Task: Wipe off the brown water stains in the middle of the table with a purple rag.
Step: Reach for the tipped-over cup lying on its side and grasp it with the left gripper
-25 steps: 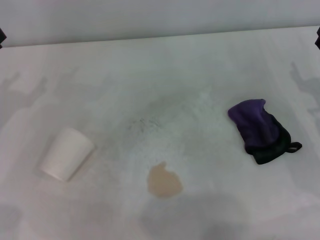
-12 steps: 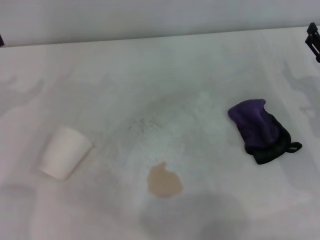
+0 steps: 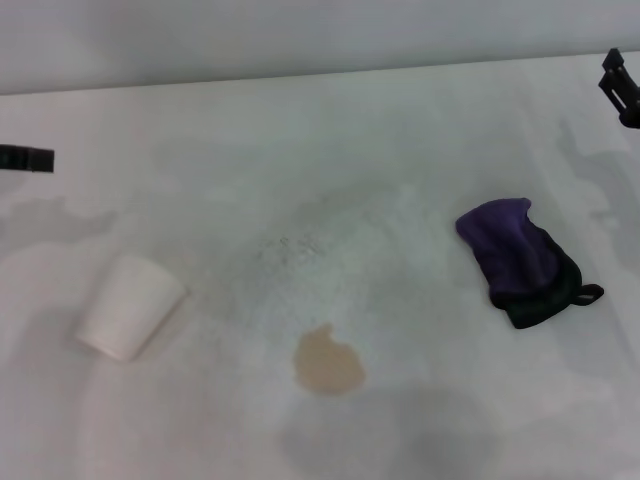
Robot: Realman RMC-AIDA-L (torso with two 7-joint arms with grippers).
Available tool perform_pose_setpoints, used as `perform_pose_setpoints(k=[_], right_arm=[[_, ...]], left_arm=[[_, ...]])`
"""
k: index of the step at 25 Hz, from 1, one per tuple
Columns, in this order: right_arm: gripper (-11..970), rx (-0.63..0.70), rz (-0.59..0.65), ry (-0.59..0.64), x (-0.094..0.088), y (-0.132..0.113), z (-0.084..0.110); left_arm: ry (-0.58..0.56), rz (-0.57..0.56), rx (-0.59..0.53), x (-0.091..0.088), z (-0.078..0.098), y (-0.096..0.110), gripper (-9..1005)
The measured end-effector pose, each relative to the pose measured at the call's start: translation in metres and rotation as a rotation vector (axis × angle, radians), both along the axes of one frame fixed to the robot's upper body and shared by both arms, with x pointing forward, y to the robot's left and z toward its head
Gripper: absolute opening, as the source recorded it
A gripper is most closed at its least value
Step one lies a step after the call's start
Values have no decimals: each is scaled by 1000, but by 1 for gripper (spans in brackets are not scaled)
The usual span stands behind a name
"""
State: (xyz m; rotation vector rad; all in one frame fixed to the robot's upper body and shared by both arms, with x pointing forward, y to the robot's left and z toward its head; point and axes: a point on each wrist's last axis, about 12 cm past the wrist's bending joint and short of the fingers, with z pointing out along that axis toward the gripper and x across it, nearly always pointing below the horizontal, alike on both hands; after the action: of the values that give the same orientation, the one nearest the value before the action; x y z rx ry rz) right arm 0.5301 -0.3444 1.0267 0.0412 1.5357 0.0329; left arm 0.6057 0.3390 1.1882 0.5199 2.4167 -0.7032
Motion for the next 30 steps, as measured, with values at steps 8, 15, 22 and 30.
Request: perform_pose_setpoints(k=[8,15,22,30], right_arm=[[865,25,0,9,-9,4,-6],[865,53,2,15,-17,8,-10],[864,79,8,4,-23,10,-12],[864,117,4,-1,-32,10,-14]], left_arm=[[149,-145,99,1,12,-15,860],[216,-220,166,0,4,-25,860],[262,-274,228,-5,-23,-36,860],[271,-289,260,-10,-41,-43,859]])
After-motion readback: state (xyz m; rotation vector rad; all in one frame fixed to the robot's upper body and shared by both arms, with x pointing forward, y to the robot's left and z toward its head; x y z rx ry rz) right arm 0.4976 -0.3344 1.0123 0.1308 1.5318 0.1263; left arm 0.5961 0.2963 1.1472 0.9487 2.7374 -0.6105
